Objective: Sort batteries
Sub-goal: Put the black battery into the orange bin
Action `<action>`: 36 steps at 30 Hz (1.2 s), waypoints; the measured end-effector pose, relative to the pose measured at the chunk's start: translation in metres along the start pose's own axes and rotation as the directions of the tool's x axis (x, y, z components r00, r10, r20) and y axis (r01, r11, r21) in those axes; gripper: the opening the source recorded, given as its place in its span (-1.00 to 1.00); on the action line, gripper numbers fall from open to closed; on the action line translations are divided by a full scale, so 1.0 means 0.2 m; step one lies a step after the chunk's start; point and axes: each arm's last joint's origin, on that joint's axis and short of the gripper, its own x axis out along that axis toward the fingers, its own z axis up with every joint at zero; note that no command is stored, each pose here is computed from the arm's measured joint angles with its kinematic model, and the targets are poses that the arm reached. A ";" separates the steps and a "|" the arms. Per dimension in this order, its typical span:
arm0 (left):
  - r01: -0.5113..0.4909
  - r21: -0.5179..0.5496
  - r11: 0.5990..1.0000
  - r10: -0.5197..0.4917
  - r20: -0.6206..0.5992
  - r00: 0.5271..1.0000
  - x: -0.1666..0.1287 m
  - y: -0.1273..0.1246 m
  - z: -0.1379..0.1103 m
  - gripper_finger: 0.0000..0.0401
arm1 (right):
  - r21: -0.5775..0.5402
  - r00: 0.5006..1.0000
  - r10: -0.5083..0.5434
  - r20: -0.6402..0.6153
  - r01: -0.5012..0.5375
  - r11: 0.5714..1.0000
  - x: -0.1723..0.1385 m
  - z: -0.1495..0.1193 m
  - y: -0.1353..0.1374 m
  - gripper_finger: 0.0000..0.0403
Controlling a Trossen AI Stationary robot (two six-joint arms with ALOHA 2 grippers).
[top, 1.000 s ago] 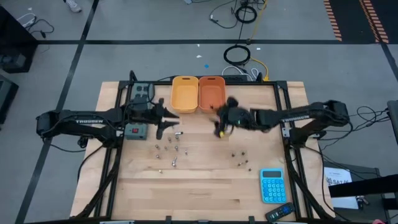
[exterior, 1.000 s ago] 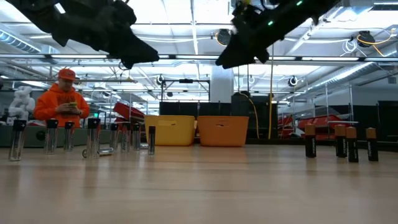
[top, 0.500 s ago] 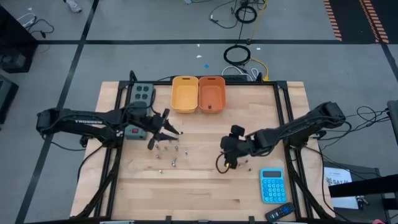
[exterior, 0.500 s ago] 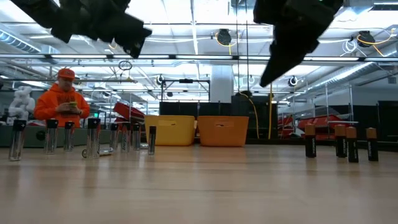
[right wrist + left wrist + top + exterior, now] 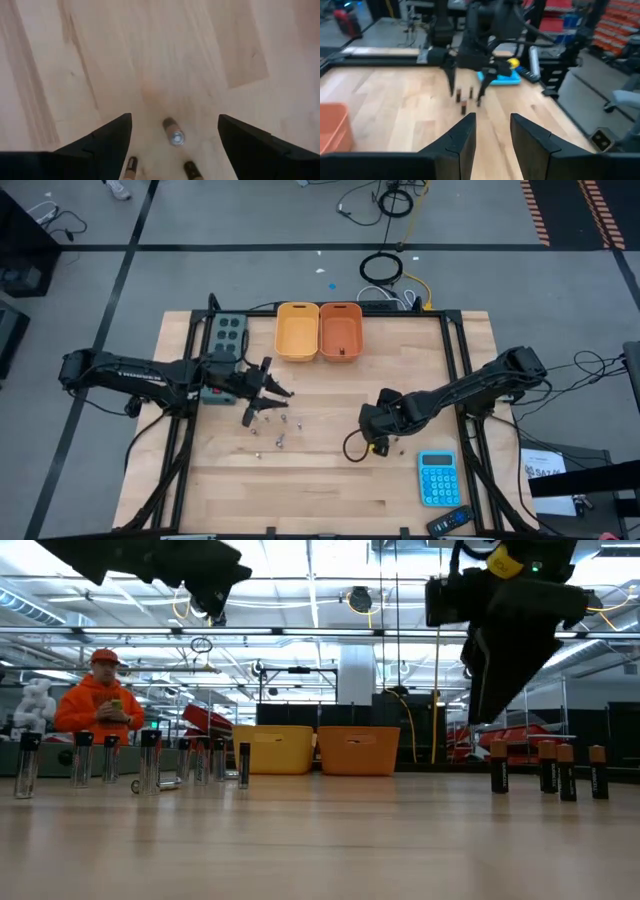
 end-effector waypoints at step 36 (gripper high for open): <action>-0.085 0.030 0.996 0.087 -0.052 0.995 0.01 -0.03 -0.03 -0.35 | -0.106 0.980 0.054 -0.192 -0.075 0.992 0.30 0.06 -0.06 -0.86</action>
